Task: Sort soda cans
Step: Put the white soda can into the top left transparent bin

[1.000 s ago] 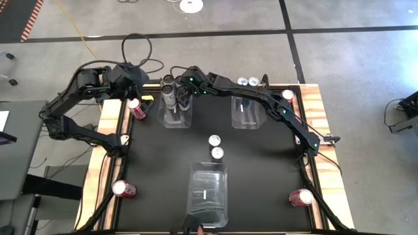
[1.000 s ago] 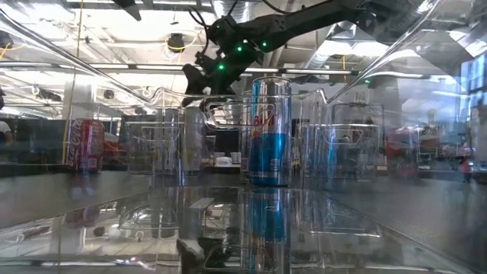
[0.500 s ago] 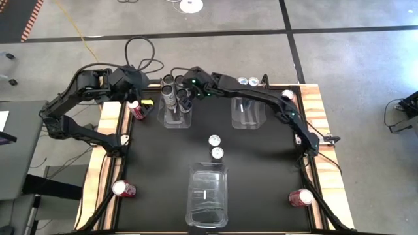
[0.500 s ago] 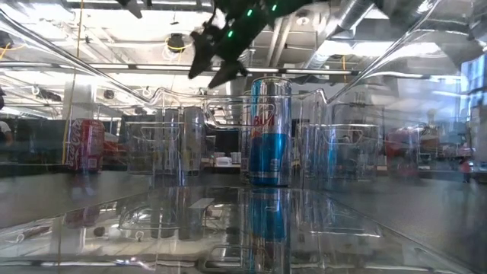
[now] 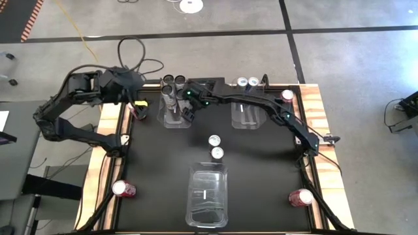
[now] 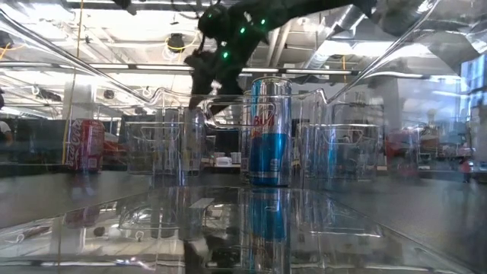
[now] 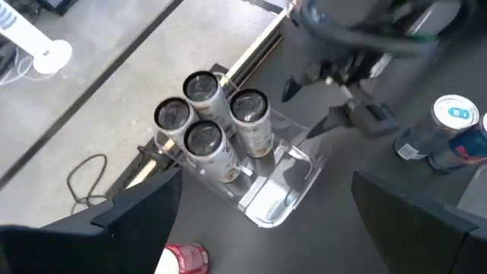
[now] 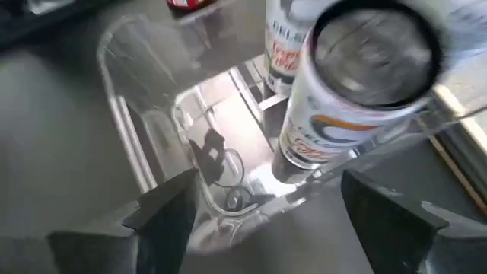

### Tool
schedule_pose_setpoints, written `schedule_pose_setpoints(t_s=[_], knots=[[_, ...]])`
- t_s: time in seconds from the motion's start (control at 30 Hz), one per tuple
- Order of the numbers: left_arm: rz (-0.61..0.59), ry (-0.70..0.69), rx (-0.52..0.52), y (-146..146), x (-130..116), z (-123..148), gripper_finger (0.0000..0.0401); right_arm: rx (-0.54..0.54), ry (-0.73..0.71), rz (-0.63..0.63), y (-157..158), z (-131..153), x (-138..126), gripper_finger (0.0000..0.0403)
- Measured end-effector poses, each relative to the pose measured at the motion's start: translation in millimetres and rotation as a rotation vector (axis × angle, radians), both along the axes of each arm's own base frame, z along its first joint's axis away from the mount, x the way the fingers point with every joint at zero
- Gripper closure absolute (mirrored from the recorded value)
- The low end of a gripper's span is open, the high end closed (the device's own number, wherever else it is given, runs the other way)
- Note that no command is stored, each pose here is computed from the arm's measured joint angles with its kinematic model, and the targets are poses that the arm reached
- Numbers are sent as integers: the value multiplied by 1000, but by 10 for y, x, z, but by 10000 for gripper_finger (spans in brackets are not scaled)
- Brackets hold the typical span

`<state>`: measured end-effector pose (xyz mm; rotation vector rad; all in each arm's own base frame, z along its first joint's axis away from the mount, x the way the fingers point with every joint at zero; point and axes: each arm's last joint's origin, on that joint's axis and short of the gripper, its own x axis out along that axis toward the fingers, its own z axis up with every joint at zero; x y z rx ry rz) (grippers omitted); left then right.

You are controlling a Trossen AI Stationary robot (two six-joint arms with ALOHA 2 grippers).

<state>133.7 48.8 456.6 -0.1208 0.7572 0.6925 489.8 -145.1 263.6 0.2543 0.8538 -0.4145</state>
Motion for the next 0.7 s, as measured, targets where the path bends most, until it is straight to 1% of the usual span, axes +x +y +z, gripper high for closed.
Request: schedule_pose_setpoints(t_s=[0.1, 0.17, 0.27, 0.37, 0.47, 0.53, 0.63, 0.7], knots=[[39, -12, -30, -26, -98, -151, 24, -7, -19, -13, -72, -73, 37, 95], [66, -27, -48, -41, -153, -271, 24, -12, -49, -33, -150, -53, 37, 112], [105, -48, -80, -58, -213, -470, 24, 1, -29, -60, -262, -101, -2, 126], [140, -61, -109, -65, -237, -660, 24, 11, -6, -65, -338, -191, -10, 129], [164, -61, -134, -66, -237, -832, 24, 33, -32, -47, -384, -219, 10, 129], [174, -61, -146, -64, -225, -926, 24, 40, -20, -38, -388, -274, 22, 129], [189, -54, -160, -57, -200, -1043, 24, 38, 2, -18, -388, -339, 30, 129], [192, -42, -163, -53, -186, -1109, 24, 16, -29, -8, -398, -319, 59, 129]])
